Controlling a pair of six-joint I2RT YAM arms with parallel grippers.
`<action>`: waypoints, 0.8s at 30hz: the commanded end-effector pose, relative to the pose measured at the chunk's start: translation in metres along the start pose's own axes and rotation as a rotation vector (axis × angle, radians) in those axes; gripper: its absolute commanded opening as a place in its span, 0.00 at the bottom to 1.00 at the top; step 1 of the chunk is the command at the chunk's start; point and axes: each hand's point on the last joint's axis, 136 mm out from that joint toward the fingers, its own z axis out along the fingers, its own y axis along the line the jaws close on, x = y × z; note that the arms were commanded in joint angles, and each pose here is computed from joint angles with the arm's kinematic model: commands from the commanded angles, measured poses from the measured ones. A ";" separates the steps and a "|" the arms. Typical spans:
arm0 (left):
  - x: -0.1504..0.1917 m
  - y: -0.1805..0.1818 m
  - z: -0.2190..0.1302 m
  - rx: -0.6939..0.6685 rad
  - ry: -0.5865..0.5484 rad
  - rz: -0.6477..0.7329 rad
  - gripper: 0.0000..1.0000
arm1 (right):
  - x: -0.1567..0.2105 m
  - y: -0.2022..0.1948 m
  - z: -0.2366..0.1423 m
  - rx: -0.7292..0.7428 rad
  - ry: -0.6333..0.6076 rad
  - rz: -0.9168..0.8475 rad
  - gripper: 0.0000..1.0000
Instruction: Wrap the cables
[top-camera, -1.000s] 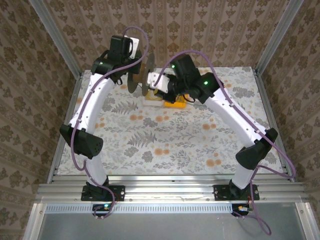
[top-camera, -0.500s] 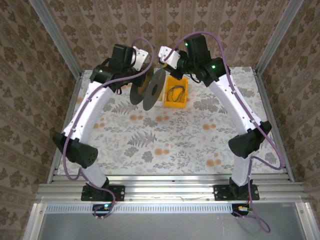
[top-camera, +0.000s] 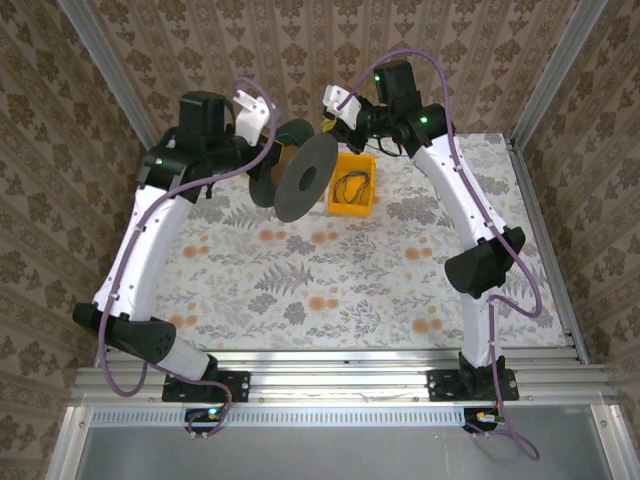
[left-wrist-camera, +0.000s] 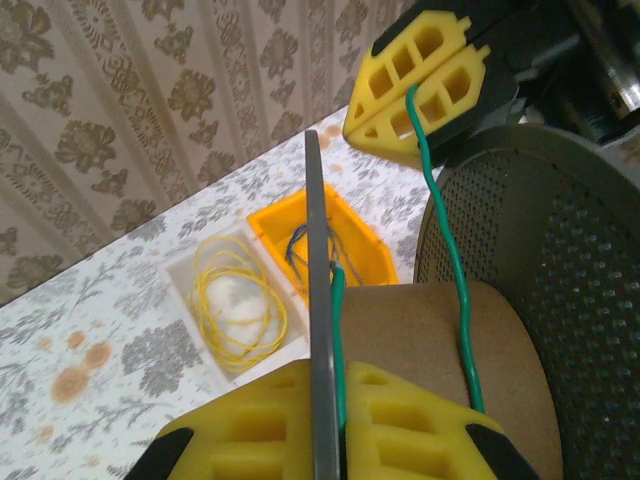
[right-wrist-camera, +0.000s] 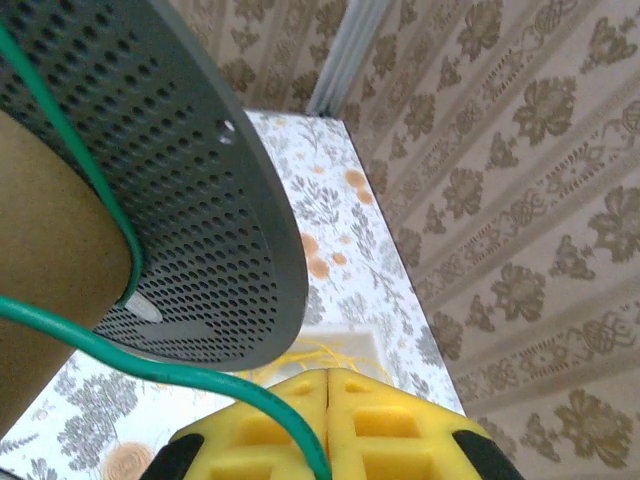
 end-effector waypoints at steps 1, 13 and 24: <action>-0.015 -0.046 -0.070 0.212 -0.098 -0.013 0.00 | 0.055 -0.087 -0.027 0.260 0.095 0.096 0.01; -0.073 -0.024 -0.118 0.297 -0.317 -0.077 0.00 | 0.083 -0.086 -0.011 0.190 0.055 0.217 0.27; -0.085 -0.005 -0.127 0.269 -0.366 -0.109 0.00 | 0.105 -0.068 -0.007 0.163 0.030 0.268 0.22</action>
